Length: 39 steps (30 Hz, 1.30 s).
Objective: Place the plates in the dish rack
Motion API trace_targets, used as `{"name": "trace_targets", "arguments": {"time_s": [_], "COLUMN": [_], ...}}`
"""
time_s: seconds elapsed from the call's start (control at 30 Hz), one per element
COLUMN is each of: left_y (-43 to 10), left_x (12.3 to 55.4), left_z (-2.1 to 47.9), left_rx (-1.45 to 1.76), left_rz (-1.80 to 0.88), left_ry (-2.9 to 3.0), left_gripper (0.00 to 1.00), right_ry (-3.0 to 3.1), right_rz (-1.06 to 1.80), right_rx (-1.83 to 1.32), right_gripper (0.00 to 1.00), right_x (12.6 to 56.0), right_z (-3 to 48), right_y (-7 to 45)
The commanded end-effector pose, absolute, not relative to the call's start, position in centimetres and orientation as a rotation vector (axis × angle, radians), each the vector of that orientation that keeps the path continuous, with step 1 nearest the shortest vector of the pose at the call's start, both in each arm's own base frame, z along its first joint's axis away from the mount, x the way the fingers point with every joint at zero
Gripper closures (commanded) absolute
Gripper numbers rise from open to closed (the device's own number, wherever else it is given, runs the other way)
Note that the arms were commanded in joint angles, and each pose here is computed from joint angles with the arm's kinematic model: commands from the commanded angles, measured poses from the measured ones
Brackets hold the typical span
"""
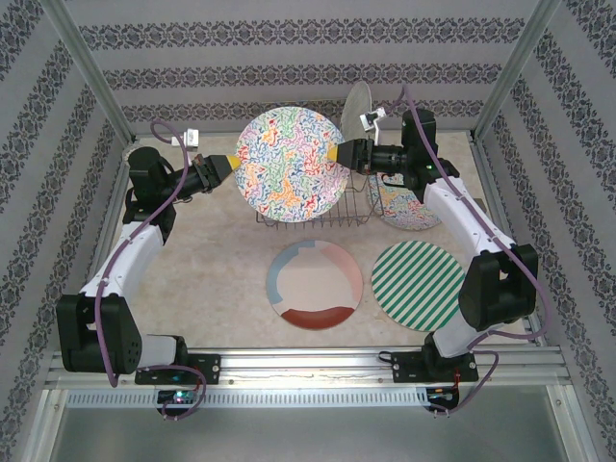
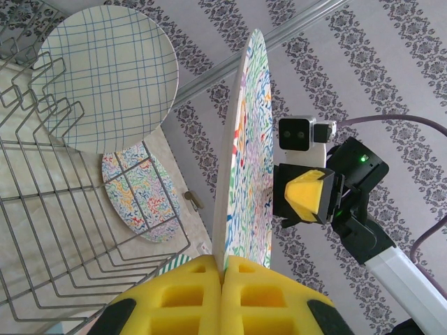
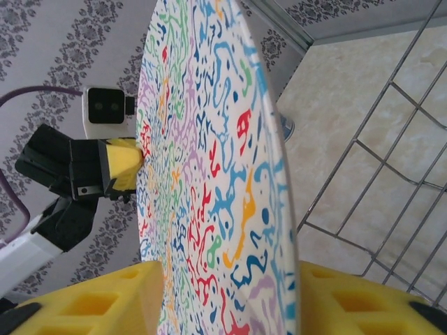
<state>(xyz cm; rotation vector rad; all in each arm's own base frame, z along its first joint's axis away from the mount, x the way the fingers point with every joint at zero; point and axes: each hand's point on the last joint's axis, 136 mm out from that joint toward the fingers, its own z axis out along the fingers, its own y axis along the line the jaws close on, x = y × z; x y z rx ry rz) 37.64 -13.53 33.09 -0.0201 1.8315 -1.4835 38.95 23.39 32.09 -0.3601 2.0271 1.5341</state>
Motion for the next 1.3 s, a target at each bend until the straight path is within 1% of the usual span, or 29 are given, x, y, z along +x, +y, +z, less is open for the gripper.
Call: {"name": "trace_targets", "arguments": {"time_s": [0.0, 0.07, 0.2, 0.23, 0.27, 0.33, 0.73, 0.77, 0.83, 0.93, 1.0, 1.07, 1.2, 1.27], "left_y": [-14.1, -14.1, -14.1, -14.1, -14.1, -14.1, -13.9, -13.9, -13.9, -13.9, -13.9, -13.8, -13.8, -13.7], "left_x": [37.0, 37.0, 37.0, 37.1, 37.1, 37.2, 37.3, 37.3, 37.4, 37.5, 37.5, 37.5, 37.6, 37.5], "left_z": [35.0, 35.0, 34.9, 34.8, 34.8, 34.6, 34.2, 34.2, 34.1, 33.9, 33.9, 33.8, 33.8, 34.0], "left_rx": [0.075, 0.075, 0.072, 0.07, 0.069, 0.067, 0.053, 0.05, 0.048, 0.04, 0.04, 0.037, 0.036, 0.039], "left_rz": [-1.489, -1.489, -1.489, -1.489, -1.49, -1.49, -1.468, -1.465, -1.464, -1.465, -1.466, -1.464, -1.46, -1.452], "left_ry": [1.77, 1.77, 1.772, 1.773, 1.774, 1.777, 1.796, 1.8, 1.803, 1.807, 1.806, 1.807, 1.808, 1.806], "left_gripper": [1.0, 1.0, 1.0, 1.0, 1.0, 1.0, 0.99, 0.96, 0.92, 0.8, 0.74, 0.62, 0.31, 0.19], "right_ry": [1.976, 1.967, 1.958, 1.955, 1.949, 1.94, 1.928, 1.928, 1.925, 1.93, 1.93, 1.927, 1.915, 1.908], "right_rz": [1.552, 1.561, 1.583, 1.589, 1.596, 1.609, 1.595, 1.588, 1.574, 1.573, 1.559, 1.543, 1.525, 1.51], "right_rx": [-0.411, -0.411, -0.4, -0.399, -0.401, -0.401, -0.394, -0.386, -0.377, -0.373, -0.36, -0.352, -0.355, -0.354], "right_gripper": [0.57, 0.64, 0.72, 0.76, 0.82, 1.0, 1.0, 1.0, 1.0, 1.0, 1.0, 1.0, 1.0, 1.0], "right_x": [38.9, 38.9, 38.9, 38.8, 38.8, 38.7, 38.1, 38.1, 38.0, 37.7, 37.6, 37.5, 37.1, 37.0], "right_z": [33.2, 33.3, 33.5, 33.5, 33.6, 33.6, 34.3, 34.4, 34.5, 34.6, 34.7, 34.8, 35.3, 35.6], "right_y": [24.1, 24.1, 24.1, 24.1, 24.1, 24.2, 23.9, 23.9, 23.8, 23.9, 23.8, 23.6, 23.4, 23.3]}}
